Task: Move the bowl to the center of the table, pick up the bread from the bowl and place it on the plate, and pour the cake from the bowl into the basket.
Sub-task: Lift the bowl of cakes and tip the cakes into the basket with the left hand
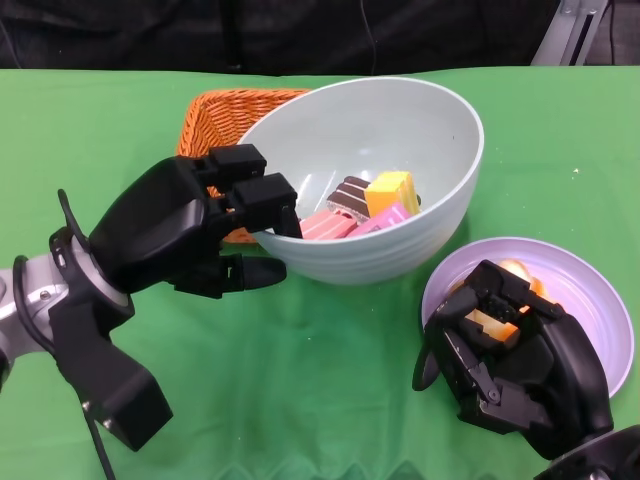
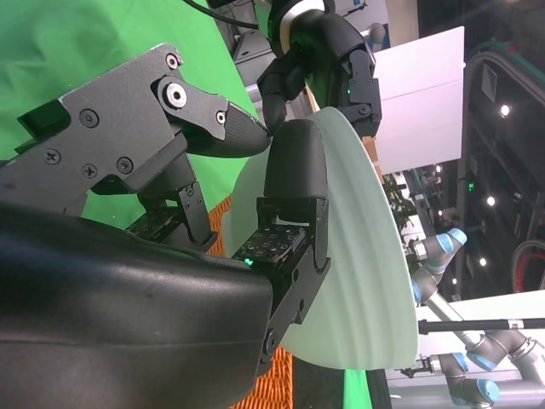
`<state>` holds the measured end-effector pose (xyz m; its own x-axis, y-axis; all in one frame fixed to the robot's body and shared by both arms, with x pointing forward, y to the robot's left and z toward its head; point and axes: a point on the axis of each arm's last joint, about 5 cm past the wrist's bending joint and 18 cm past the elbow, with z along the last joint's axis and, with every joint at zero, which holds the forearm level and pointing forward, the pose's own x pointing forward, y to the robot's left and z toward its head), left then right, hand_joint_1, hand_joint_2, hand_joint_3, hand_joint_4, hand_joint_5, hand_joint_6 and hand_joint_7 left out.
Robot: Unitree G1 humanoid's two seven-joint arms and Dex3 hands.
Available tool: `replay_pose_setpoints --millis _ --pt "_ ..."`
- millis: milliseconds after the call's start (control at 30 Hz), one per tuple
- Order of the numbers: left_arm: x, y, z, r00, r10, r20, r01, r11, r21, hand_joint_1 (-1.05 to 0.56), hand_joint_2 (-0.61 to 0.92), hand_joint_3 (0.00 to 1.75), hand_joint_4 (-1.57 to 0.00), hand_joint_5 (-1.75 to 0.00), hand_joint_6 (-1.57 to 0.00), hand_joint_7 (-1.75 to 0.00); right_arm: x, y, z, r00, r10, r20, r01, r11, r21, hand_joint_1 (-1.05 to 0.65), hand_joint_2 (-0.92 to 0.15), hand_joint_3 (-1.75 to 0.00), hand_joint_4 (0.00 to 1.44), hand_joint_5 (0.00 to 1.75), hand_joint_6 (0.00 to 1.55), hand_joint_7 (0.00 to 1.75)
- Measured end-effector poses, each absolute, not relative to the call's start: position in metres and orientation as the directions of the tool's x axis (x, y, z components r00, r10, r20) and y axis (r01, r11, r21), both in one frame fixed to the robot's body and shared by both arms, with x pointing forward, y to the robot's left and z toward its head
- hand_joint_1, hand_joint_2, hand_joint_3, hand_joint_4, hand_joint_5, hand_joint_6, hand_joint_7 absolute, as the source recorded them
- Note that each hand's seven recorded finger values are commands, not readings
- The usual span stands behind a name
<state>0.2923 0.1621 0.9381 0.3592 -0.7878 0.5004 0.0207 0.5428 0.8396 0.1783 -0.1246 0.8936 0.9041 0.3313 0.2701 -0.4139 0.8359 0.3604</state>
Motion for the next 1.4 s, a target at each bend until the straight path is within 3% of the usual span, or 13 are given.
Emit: replay_pose_setpoints --millis 100,167,233,367,500,1033,1167,1267,1400 --pt "0.293 0.162 0.939 0.36 -0.786 0.503 0.019 0.545 0.838 -0.14 0.81 0.64 -0.59 -1.75 -0.59 -1.57 0.178 -0.125 0.894 0.904 0.331 0.27 -0.414 0.836 0.36 -0.15 -0.59 -0.91 0.76 1.56 0.66 1.28" --pt "0.298 0.154 0.941 0.377 -0.787 0.488 0.033 0.539 0.842 -0.15 0.75 0.78 -0.64 -1.75 -0.59 -1.61 0.176 -0.123 0.892 0.903 0.334 0.269 -0.413 0.845 0.339 -0.12 -0.55 -0.98 0.77 1.57 0.67 1.31" --pt "0.307 0.141 0.949 0.403 -0.778 0.482 0.032 0.538 0.842 -0.15 0.73 0.81 -0.65 -1.75 -0.59 -1.62 0.173 -0.118 0.89 0.897 0.358 0.261 -0.43 0.843 0.322 -0.12 -0.54 -1.01 0.77 1.57 0.67 1.32" --pt "0.315 0.126 0.965 0.386 -0.76 0.523 0.028 0.577 0.816 -0.13 0.68 0.91 -0.62 -1.75 -0.61 -1.55 0.169 -0.114 0.886 0.898 0.364 0.248 -0.431 0.843 0.322 -0.11 -0.52 -1.04 0.77 1.56 0.68 1.31" --pt "0.323 0.109 0.972 0.472 -0.691 0.548 0.064 0.646 0.761 -0.11 0.65 0.98 -0.6 -1.75 -0.63 -1.49 0.167 -0.113 0.882 0.897 0.377 0.229 -0.435 0.842 0.318 -0.11 -0.51 -1.05 0.77 1.56 0.69 1.3" --pt "0.325 0.109 0.976 0.488 -0.69 0.534 0.091 0.649 0.756 -0.11 0.63 1.02 -0.6 -1.75 -0.64 -1.48 0.166 -0.111 0.881 0.895 0.385 0.227 -0.442 0.839 0.318 -0.11 -0.51 -1.07 0.78 1.55 0.69 1.3" --pt "0.329 0.095 0.977 0.598 -0.625 0.502 0.24 0.737 0.632 -0.11 0.63 1.04 -0.67 -1.75 -0.69 -1.52 0.166 -0.11 0.881 0.89 0.398 0.221 -0.449 0.846 0.288 -0.09 -0.45 -1.18 0.8 1.55 0.69 1.32" --pt "0.33 0.088 0.977 0.611 -0.636 0.472 0.322 0.744 0.586 -0.11 0.62 1.05 -0.69 -1.74 -0.7 -1.51 0.165 -0.109 0.881 0.89 0.4 0.22 -0.451 0.846 0.285 -0.09 -0.44 -1.19 0.79 1.55 0.69 1.32" --pt "0.335 0.084 0.978 0.681 -0.603 0.416 0.456 0.794 0.403 -0.11 0.59 1.07 -0.75 -1.72 -0.75 -1.44 0.164 -0.11 0.879 0.888 0.404 0.22 -0.454 0.845 0.281 -0.08 -0.47 -1.15 0.78 1.55 0.67 1.32"
